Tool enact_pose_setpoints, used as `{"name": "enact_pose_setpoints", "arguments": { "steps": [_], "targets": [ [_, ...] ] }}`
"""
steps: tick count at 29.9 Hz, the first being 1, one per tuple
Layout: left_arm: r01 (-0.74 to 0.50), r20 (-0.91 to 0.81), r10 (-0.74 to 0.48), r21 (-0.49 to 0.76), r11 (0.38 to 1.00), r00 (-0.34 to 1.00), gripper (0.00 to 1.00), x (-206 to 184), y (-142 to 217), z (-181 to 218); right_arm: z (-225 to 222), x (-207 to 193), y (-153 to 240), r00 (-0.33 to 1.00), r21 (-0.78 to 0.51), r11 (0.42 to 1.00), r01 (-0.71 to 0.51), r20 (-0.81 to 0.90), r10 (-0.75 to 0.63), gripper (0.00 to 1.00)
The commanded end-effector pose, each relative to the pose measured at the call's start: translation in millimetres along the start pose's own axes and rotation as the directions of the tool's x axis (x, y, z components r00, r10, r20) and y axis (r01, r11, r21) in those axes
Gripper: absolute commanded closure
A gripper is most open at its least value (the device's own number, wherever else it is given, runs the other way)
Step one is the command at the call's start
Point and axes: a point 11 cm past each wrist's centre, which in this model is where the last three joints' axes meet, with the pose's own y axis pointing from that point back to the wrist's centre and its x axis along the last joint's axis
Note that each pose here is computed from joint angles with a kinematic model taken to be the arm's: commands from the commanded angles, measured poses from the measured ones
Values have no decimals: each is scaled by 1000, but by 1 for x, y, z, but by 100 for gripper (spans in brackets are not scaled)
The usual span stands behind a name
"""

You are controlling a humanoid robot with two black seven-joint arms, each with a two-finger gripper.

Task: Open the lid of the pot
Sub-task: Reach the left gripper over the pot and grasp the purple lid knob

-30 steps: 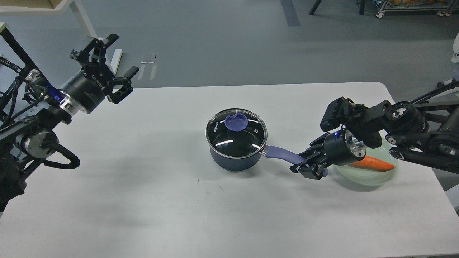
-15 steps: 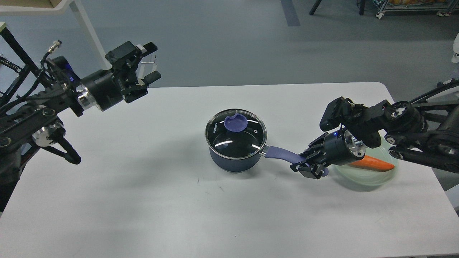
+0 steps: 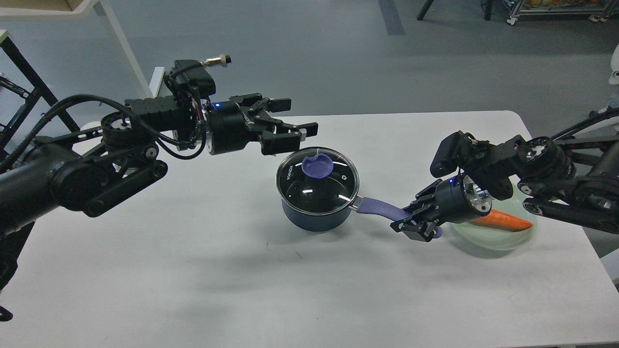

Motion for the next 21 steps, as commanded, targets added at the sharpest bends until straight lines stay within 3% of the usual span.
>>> {"name": "enact_pose_setpoints", "arguments": {
  "steps": [1, 8, 21],
  "targets": [
    [45, 76, -43, -14, 999, 996, 1, -17, -20, 4, -2, 0, -3, 1000, 7, 1000, 8, -5, -8, 73],
    [72, 80, -73, 11, 997, 994, 1, -35, -41, 0, -5, 2, -7, 1000, 15, 1000, 12, -14, -12, 73],
    [134, 44, -135, 8, 991, 990, 1, -78, -36, 4, -2, 9, -3, 1000, 3, 1000, 4, -24, -3, 73]
  ]
}}
